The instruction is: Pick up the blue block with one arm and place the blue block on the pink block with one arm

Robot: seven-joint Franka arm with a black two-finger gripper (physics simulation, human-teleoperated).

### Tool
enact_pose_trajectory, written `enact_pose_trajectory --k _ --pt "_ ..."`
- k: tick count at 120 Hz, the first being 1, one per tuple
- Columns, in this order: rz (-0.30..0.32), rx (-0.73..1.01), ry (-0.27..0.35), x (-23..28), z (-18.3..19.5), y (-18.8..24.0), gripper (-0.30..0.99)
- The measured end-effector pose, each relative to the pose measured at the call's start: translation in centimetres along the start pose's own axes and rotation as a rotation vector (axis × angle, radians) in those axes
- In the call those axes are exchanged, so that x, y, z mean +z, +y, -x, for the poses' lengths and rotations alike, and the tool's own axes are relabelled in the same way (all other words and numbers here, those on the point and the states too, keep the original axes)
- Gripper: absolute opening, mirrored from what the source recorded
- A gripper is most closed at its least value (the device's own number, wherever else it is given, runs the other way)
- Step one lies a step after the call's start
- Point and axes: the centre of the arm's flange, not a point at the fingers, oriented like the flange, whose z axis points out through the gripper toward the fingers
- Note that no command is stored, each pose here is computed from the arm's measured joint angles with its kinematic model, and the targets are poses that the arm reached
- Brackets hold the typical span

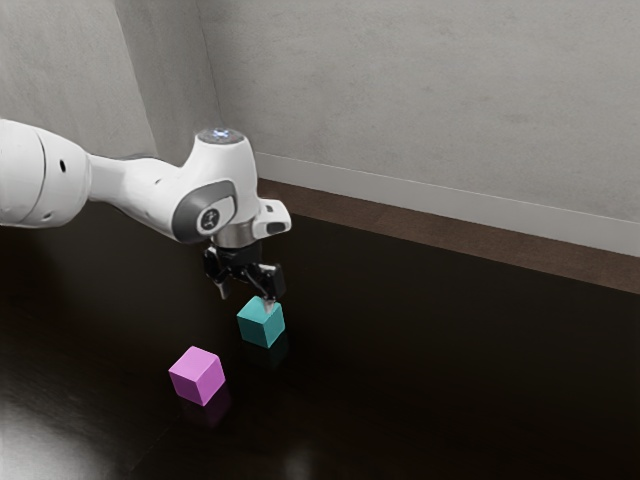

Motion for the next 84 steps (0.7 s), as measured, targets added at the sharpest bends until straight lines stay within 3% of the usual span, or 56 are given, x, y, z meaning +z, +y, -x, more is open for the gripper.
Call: enact_pose_trajectory --k 84 --pt "0.004 0.034 -0.02 4.8 -2.7 -0.4 0.69"
